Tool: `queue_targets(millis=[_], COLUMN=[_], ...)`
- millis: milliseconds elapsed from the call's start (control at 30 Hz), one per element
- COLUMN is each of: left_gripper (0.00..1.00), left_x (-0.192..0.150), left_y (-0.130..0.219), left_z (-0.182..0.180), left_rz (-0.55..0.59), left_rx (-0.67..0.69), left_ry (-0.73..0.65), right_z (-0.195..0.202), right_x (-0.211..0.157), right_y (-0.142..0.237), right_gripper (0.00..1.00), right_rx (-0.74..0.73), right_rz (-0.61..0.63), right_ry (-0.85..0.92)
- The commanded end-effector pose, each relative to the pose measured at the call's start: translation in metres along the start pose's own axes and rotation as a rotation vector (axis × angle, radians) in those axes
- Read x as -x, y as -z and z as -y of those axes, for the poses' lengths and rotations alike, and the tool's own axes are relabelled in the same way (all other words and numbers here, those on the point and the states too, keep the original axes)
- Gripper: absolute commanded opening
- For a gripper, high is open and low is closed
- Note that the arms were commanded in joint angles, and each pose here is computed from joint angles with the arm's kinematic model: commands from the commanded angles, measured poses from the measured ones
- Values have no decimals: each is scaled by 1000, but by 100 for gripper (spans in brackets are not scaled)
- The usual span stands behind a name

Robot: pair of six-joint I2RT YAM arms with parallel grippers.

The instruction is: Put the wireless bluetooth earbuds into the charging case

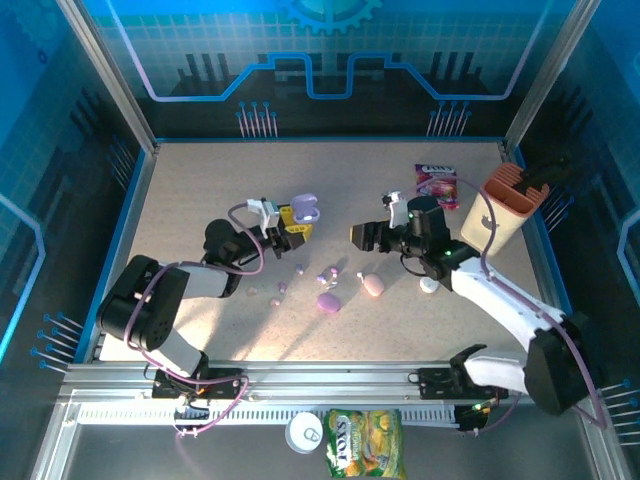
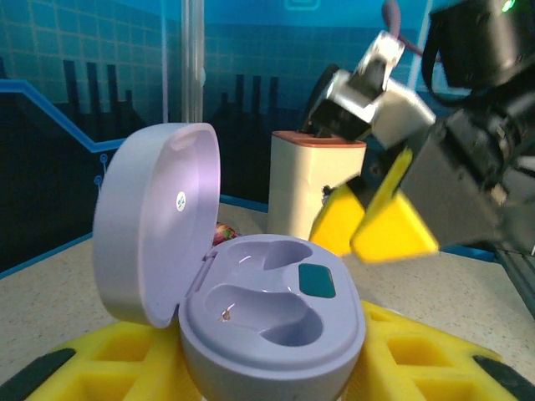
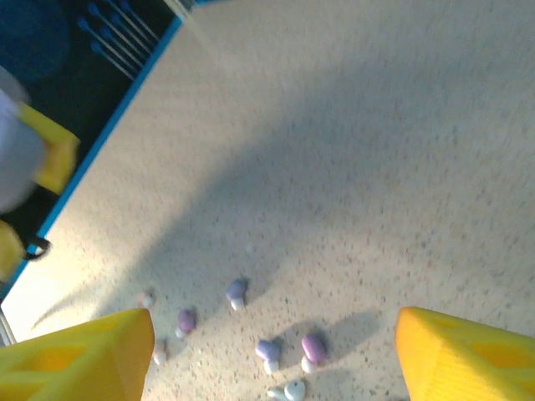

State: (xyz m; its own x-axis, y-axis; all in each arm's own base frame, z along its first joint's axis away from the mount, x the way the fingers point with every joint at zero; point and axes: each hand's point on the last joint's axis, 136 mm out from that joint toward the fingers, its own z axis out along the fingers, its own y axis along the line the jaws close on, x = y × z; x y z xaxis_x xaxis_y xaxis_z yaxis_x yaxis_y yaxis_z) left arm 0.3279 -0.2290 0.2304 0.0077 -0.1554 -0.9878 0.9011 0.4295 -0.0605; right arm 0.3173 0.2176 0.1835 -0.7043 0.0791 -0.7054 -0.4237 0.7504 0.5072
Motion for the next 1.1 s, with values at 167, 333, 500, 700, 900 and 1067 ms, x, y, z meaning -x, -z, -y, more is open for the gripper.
queue_targets(millis=[167,333,500,700,900,1067], left_gripper=[42,42,41,41,42,42], left_x=[24,31,41,52,53,50], left_y=[15,26,34,40,41,41], left_z=[4,3,5,6,7,6], left_rz=[50,66,87,102,85,74], left_rx=[9,44,60,88,97,99], left_ry=[-35,-33,-37,-67,-74,-65], right_z=[-27,-40,-40,-49,-49,-42], right_x=[-49,-76,-93,-113,-130,-139], right_y=[-49,-77,-102,-117,-124,-126], right_gripper=[67,65,62,60,59,59], right_rx=[196,256,243,255,237,218], right_rz=[-326,-497,-586,-668,-715,-737], right_ry=[56,106,148,175,181,177])
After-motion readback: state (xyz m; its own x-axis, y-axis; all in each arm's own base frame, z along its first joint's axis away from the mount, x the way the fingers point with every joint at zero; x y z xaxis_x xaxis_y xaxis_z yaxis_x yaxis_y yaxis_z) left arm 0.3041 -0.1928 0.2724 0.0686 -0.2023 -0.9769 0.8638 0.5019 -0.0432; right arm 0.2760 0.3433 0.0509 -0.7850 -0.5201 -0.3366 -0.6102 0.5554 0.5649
